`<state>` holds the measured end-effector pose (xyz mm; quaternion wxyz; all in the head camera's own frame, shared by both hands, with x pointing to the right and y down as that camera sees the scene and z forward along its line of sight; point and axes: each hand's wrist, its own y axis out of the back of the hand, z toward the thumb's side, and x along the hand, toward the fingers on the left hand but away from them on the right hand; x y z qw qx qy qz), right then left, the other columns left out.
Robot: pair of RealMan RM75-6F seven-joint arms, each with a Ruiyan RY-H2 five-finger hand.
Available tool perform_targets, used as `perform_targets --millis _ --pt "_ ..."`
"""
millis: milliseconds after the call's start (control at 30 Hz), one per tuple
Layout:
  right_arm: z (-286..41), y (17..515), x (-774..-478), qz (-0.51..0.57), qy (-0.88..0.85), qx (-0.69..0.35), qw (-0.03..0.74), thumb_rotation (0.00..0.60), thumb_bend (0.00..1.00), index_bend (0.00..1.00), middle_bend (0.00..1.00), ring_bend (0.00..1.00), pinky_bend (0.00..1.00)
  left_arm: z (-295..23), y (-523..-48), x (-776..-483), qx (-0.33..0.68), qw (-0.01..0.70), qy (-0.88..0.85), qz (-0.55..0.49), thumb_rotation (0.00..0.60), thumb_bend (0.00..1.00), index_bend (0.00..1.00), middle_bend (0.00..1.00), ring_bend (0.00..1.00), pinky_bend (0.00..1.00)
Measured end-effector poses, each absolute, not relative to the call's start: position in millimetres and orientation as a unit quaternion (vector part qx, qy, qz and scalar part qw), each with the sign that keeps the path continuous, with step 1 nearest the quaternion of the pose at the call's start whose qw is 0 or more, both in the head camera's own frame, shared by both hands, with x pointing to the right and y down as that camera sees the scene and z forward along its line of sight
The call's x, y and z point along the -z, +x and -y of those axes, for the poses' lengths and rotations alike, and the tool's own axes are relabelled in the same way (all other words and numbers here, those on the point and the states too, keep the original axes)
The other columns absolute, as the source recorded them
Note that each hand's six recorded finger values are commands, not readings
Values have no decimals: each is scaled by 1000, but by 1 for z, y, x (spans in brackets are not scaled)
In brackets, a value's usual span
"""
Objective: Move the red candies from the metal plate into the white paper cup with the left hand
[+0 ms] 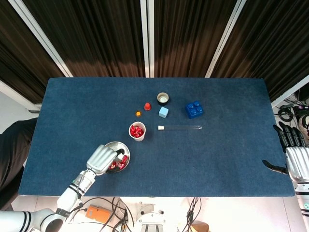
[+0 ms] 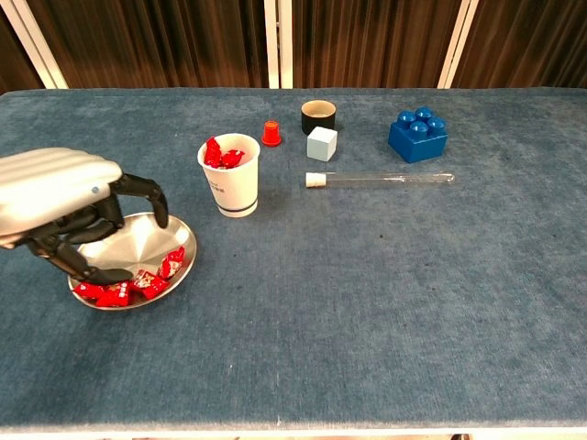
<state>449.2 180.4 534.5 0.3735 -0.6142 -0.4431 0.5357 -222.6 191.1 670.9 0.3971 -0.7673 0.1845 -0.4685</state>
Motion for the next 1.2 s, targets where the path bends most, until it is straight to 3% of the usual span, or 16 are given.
perform_targets --millis 467,1200 --pt "-183 454 -535 447 -611 -540 369 600 185 0 27 0 94 -188 -207 -699 486 400 -762 -153 600 195 378 899 845 783" --pt "-184 456 -536 448 -609 -543 366 600 185 0 27 0 94 -184 -215 -713 511 395 -750 -146 600 264 446 899 846 783"
